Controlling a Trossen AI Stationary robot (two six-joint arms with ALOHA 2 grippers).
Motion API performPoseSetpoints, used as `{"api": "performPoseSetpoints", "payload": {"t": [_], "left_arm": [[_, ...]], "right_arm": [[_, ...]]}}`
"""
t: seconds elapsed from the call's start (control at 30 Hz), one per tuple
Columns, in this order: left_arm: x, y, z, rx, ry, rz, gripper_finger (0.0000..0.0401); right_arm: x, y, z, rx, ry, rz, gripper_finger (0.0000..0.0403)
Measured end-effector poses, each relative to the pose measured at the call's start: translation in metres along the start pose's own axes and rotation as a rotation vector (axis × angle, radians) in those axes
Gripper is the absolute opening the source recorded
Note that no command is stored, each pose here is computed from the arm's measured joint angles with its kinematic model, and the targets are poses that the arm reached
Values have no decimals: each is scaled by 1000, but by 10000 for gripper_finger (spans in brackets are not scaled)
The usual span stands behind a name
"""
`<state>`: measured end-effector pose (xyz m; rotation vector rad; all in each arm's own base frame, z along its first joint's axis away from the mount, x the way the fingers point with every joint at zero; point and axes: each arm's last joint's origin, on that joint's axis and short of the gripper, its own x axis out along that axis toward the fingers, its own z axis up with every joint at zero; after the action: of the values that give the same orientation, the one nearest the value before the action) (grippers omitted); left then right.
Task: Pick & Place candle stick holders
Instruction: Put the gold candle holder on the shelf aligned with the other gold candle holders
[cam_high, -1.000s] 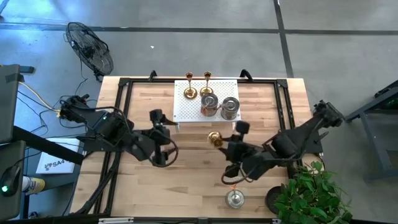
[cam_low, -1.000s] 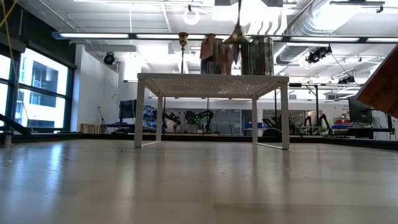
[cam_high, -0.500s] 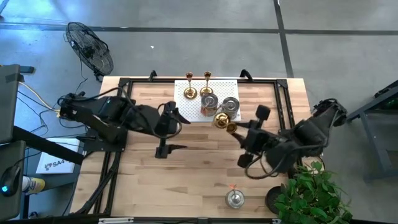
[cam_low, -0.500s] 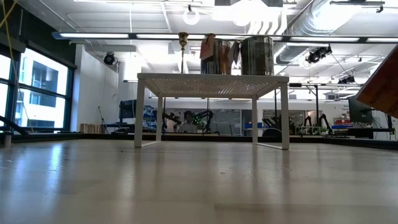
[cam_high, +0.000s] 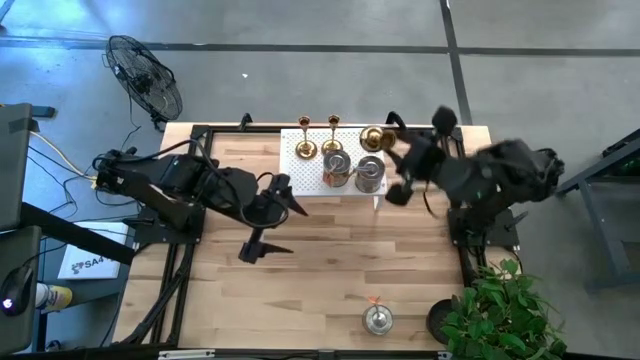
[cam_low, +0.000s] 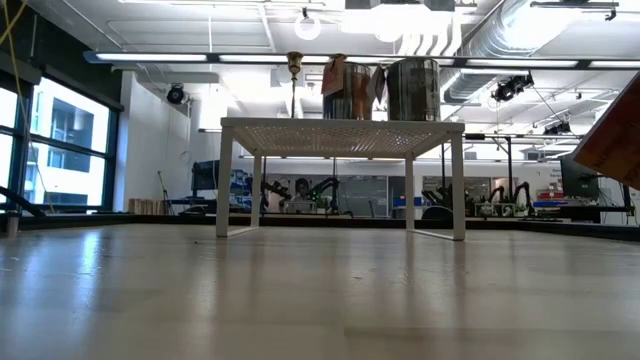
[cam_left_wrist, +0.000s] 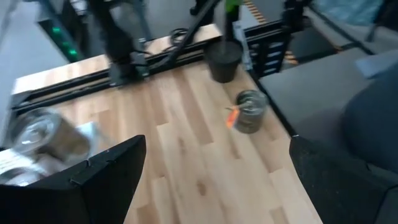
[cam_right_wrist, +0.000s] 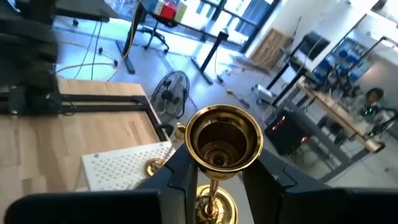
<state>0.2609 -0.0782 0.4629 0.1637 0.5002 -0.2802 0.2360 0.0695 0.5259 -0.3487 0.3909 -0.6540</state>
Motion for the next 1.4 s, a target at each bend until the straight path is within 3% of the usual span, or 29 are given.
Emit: {"api": "performPoseSetpoints", "payload": {"t": [0.33,0.67,1.03,1.4], "left_arm": [[12,-2,-6,19,75,-38,390],[25,-3,-9,18,115,-60,390],[26,-4,-10,14,130,-88,390],[26,-4,-12,10,147,-89,390]], "right_arm": [[56,-45,-8,78,113,66,87],[100,-69,-27,131,200,102,87],[148,-73,-56,181,259,185,87],[168,-78,-79,219,296,218,87]]}}
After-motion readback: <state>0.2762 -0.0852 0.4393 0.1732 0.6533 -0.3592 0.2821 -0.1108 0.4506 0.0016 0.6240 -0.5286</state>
